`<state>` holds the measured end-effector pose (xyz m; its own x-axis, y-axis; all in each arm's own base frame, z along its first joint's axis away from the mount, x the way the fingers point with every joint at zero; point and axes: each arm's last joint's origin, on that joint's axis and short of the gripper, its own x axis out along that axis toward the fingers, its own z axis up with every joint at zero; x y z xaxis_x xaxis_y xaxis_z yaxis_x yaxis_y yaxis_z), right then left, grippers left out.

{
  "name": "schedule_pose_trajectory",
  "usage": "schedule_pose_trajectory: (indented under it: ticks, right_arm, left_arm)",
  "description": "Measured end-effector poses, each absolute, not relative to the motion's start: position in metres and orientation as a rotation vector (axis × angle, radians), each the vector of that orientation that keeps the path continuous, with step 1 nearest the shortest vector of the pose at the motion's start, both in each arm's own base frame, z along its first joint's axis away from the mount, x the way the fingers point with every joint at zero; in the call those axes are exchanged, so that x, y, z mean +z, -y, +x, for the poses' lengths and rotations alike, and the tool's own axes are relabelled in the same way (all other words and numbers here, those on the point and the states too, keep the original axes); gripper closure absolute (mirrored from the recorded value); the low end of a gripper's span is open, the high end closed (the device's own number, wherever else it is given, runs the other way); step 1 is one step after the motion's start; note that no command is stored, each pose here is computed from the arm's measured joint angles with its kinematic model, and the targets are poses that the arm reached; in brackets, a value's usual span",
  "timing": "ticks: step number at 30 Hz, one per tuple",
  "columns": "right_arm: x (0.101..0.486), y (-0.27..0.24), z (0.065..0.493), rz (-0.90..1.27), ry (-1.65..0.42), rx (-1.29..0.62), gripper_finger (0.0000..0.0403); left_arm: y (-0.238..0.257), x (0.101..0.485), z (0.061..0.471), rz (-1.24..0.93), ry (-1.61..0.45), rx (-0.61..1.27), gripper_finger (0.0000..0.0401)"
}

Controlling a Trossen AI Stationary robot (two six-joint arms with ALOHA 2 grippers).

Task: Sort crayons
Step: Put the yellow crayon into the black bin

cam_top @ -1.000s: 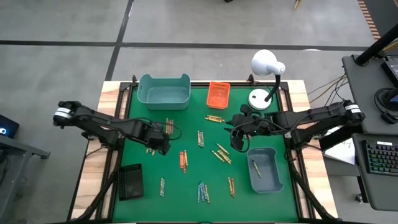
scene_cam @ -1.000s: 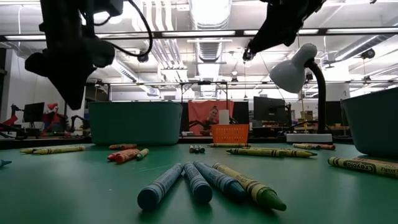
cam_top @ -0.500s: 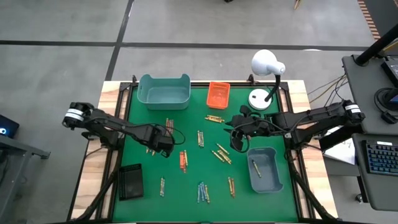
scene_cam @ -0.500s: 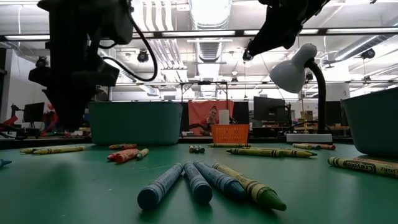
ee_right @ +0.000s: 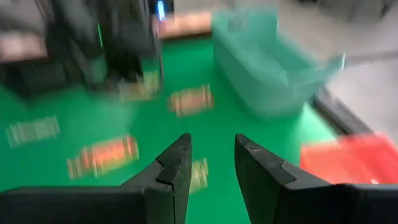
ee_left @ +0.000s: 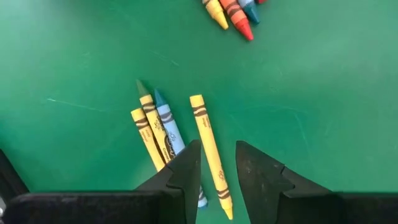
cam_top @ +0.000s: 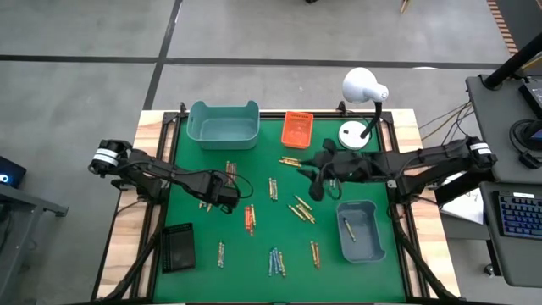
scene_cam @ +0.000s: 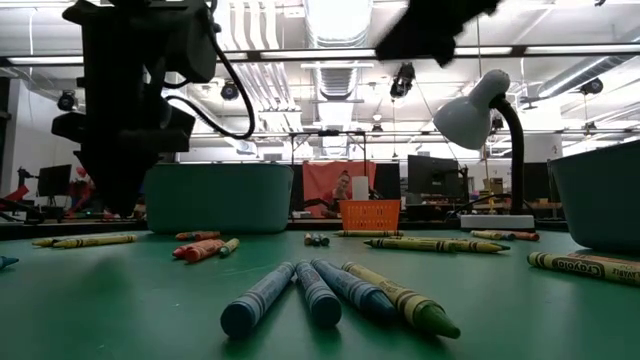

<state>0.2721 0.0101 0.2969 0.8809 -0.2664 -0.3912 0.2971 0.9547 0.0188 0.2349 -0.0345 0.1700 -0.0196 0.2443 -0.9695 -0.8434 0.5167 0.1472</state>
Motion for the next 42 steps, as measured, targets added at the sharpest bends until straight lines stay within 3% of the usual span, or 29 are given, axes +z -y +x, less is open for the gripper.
schedule_pose_trajectory:
  ticks: [7,16,31,42]
  right_arm:
    - [0.315,0.017,0.285,0.078,-0.194,-0.295,0.0294]
    - [0.3,0.063,0.319,0.13,-0.062,-0.335,0.0294]
    - [0.254,0.14,0.41,0.127,-0.262,-0.481,0.0294]
    - [0.256,0.154,0.415,0.135,-0.352,-0.5,0.0294]
  left_arm:
    - [0.034,0.166,0.234,-0.571,-1.305,0.949,0.0317]
    - [0.034,0.163,0.235,-0.589,-1.281,0.938,0.0316]
    - [0.034,0.162,0.234,-0.586,-1.284,0.938,0.0316]
    - [0.034,0.162,0.234,-0.576,-1.288,0.929,0.0317]
